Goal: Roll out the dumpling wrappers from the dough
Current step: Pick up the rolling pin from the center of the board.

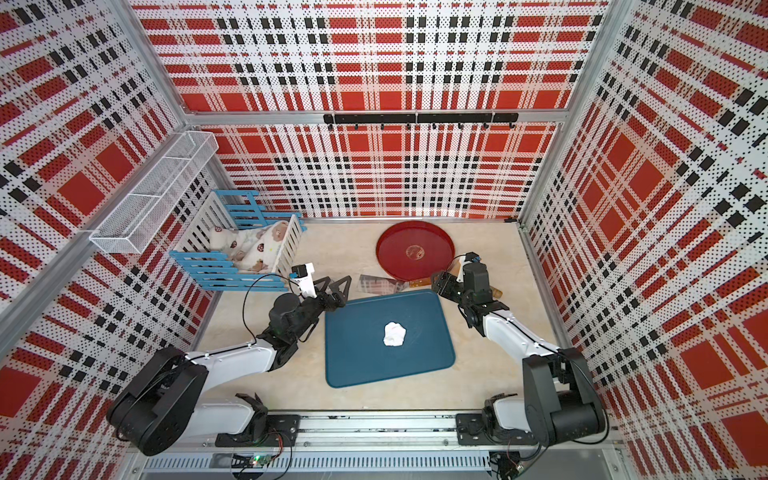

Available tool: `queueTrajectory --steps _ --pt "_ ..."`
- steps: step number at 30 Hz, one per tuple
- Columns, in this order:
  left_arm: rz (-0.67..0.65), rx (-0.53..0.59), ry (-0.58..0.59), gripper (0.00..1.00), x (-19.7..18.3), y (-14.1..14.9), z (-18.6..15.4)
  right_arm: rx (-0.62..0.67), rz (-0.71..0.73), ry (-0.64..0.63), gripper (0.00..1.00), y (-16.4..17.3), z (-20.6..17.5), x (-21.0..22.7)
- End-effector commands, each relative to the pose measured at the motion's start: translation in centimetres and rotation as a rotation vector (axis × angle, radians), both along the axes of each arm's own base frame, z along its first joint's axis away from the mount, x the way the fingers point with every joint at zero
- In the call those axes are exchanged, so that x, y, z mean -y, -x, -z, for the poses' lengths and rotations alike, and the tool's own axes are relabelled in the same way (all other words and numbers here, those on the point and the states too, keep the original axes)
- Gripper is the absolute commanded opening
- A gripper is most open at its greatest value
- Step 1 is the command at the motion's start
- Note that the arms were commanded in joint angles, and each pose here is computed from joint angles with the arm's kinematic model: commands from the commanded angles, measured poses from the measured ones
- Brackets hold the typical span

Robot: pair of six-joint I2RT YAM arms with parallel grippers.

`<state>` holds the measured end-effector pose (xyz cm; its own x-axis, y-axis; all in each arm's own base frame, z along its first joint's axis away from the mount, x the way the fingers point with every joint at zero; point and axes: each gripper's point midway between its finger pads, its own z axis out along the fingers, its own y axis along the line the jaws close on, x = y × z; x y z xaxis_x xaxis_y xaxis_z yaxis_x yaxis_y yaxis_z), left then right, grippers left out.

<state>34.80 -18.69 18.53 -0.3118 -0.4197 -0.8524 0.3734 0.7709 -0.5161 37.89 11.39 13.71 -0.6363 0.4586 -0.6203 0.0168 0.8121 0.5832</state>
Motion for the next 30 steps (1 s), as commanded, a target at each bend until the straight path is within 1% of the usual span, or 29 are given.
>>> queueTrajectory --steps 1,5,9,13,16,20,30 --pt "0.030 0.022 -0.010 0.99 0.7 0.1 -0.2 -0.014 0.098 0.041 0.81 -0.6 -0.1 1.5" --pt "0.029 0.022 -0.010 0.99 0.6 0.0 -0.1 -0.060 0.189 0.141 0.81 -0.6 0.6 4.1" --pt "0.034 0.020 -0.011 0.99 0.7 0.1 -0.1 -0.110 0.247 0.139 0.80 -0.9 1.1 6.8" --pt "0.034 0.018 -0.010 0.99 0.8 0.1 0.0 -0.140 0.281 0.170 0.74 -1.2 1.6 8.8" --pt "0.034 0.018 -0.011 0.99 0.8 0.0 0.0 -0.185 0.271 0.192 0.67 -1.7 2.5 8.9" --pt "0.033 0.015 -0.012 0.99 0.8 0.0 0.1 -0.244 0.261 0.182 0.57 -2.8 4.1 8.5" --pt "0.029 0.016 -0.014 0.99 0.7 0.0 0.1 -0.353 0.282 0.147 0.47 -4.7 7.7 8.1"
